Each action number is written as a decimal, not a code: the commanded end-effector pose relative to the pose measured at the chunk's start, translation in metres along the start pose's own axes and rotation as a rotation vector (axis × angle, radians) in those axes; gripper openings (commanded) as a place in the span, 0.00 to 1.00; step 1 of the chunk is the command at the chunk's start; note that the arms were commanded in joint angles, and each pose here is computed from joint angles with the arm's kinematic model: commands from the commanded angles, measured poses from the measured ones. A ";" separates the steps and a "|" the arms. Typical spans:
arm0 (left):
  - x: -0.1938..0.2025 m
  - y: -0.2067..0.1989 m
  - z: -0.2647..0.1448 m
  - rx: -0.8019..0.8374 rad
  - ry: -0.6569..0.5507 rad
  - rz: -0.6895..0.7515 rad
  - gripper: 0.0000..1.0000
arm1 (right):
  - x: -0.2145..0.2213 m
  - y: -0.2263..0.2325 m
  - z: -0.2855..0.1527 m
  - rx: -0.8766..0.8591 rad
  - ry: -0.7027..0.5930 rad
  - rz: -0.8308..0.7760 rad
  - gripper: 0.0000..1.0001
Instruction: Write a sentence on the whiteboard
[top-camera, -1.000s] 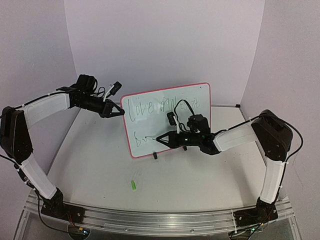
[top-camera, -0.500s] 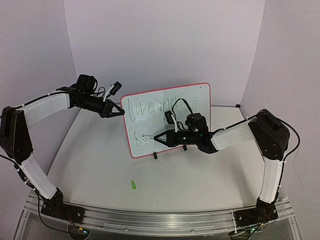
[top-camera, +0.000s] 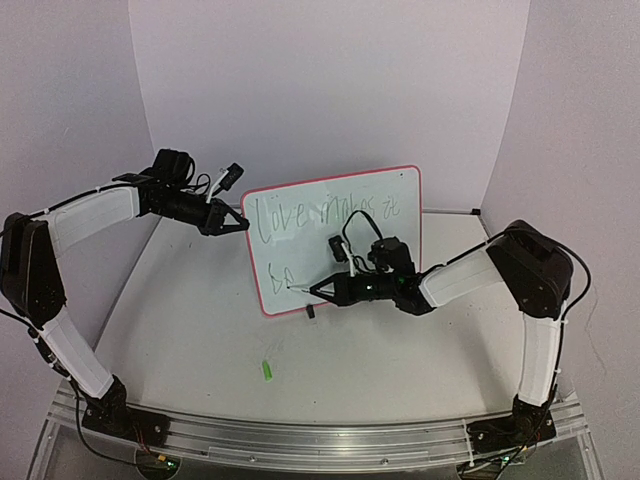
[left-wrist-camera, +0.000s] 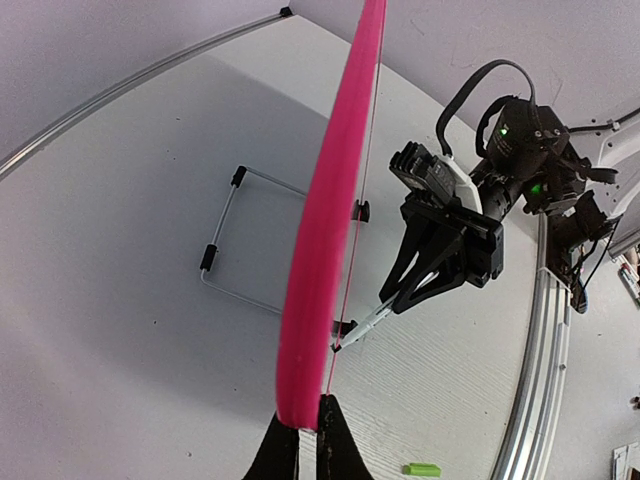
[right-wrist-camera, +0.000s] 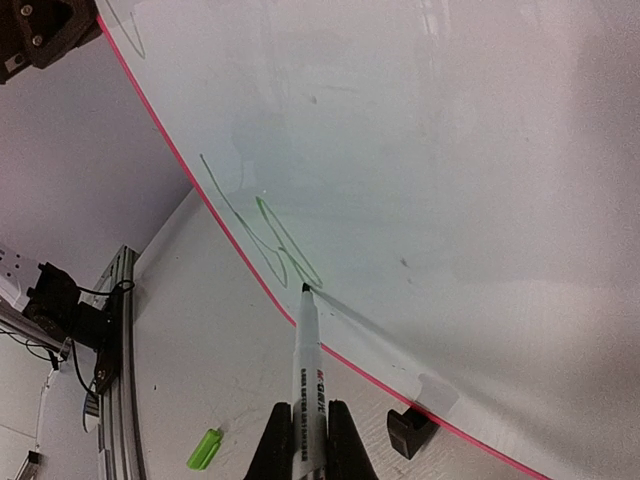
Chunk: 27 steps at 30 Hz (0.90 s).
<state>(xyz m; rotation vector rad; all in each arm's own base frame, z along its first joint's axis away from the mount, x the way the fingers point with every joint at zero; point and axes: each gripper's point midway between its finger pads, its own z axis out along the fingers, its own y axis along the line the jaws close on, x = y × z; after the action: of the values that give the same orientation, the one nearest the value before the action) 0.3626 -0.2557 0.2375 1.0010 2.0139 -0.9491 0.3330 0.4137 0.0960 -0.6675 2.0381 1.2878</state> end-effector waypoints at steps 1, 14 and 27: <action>0.012 -0.007 0.007 0.016 0.045 0.011 0.00 | -0.001 -0.025 -0.001 0.094 -0.037 0.017 0.00; 0.011 -0.009 0.006 0.016 0.044 0.015 0.00 | -0.026 -0.015 -0.024 0.156 -0.123 -0.028 0.00; 0.010 -0.010 0.004 0.013 0.041 0.018 0.00 | -0.041 0.032 -0.052 0.032 -0.150 -0.070 0.00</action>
<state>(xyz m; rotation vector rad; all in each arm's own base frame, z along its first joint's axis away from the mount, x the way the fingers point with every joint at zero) 0.3623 -0.2559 0.2375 1.0024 2.0135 -0.9505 0.3296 0.3886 0.1250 -0.5991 2.0036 1.2104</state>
